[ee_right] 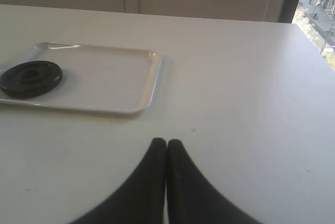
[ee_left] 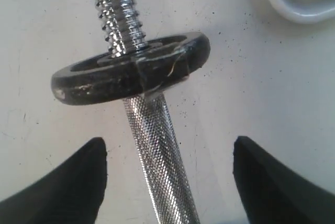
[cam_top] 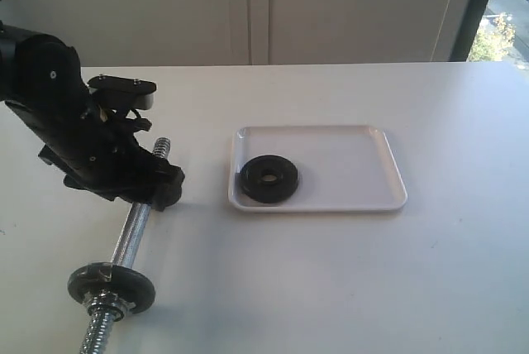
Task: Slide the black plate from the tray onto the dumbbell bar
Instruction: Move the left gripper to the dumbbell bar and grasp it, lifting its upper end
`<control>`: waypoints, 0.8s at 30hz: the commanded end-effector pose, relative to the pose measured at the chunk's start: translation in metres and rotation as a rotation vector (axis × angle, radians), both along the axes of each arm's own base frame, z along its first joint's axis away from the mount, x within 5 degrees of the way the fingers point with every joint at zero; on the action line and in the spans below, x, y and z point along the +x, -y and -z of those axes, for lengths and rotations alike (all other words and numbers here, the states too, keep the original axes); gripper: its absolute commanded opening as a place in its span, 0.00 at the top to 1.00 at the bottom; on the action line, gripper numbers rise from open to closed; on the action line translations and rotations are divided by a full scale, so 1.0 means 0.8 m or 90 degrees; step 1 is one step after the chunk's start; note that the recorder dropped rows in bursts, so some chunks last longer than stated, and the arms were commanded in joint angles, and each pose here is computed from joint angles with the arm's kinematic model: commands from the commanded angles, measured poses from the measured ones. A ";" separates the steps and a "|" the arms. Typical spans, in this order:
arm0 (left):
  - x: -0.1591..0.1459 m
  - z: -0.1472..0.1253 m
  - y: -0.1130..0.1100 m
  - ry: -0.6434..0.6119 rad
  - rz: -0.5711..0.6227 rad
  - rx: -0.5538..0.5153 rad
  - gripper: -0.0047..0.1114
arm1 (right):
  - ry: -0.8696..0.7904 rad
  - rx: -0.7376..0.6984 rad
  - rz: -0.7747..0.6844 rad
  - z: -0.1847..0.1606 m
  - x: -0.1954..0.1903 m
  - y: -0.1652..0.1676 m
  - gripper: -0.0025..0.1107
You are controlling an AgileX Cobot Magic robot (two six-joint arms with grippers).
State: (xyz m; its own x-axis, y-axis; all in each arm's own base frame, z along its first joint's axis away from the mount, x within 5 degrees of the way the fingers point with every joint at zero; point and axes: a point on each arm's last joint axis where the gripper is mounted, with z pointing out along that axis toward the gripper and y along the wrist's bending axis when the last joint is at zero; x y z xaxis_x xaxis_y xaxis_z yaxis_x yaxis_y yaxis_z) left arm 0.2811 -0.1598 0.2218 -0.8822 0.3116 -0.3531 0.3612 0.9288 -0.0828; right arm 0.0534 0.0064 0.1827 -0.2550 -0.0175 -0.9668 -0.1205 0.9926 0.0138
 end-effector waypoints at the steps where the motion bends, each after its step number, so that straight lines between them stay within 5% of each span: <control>1: 0.006 0.014 0.005 -0.013 -0.011 -0.002 0.34 | 0.006 -0.001 -0.004 0.000 0.000 0.000 0.98; 11: 0.021 0.058 0.013 -0.036 -0.022 0.008 0.34 | 0.006 -0.001 -0.004 0.000 0.000 0.000 0.98; 24: 0.028 0.068 0.017 -0.023 -0.032 -0.002 0.37 | 0.006 -0.001 -0.004 0.000 0.000 0.000 0.98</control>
